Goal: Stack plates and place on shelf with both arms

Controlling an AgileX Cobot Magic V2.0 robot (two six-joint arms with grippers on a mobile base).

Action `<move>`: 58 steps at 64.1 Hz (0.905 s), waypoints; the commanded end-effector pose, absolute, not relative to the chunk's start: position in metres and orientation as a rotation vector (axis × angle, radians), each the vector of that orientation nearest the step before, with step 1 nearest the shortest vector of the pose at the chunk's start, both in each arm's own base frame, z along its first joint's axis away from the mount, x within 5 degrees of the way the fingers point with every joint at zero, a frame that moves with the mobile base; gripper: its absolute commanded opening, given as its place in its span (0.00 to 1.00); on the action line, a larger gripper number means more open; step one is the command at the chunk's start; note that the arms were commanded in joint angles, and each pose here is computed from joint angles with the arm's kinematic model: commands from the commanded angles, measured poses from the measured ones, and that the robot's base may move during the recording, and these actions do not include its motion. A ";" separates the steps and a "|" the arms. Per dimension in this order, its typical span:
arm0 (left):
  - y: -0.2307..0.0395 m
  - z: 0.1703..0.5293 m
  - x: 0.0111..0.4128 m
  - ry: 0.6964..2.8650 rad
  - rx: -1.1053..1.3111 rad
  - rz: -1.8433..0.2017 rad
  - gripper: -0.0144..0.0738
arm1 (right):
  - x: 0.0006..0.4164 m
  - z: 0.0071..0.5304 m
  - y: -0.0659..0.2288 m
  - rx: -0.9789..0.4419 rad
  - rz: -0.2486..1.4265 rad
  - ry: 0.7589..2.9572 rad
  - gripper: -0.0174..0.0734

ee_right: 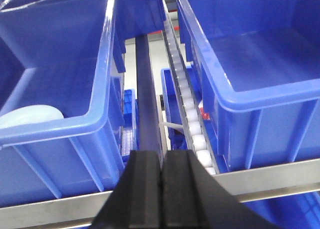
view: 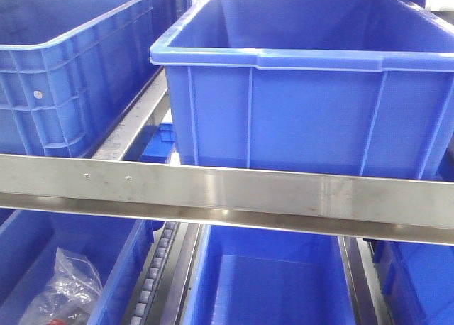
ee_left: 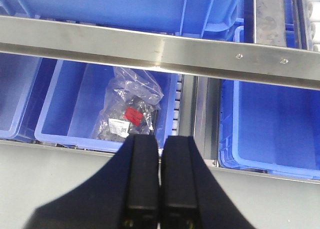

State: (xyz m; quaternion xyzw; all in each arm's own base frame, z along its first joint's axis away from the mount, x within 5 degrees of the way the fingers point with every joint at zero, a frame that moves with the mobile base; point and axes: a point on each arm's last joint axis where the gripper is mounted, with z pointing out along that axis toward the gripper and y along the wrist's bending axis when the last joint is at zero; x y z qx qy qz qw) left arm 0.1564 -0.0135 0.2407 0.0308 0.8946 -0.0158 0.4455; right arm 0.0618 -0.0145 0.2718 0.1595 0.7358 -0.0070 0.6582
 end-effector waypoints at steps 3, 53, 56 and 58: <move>-0.014 0.256 0.162 2.111 0.068 -0.052 0.26 | 0.062 0.288 -0.015 0.337 -0.023 1.568 0.26; -0.014 0.256 0.162 2.111 0.068 -0.052 0.26 | 0.052 0.230 -0.012 0.306 -0.017 1.457 0.26; -0.014 0.256 0.162 2.111 0.068 -0.052 0.26 | 0.051 0.220 -0.011 0.301 -0.016 1.439 0.26; -0.014 0.256 0.162 2.111 0.068 -0.052 0.26 | 0.052 0.213 -0.011 0.300 -0.015 1.437 0.26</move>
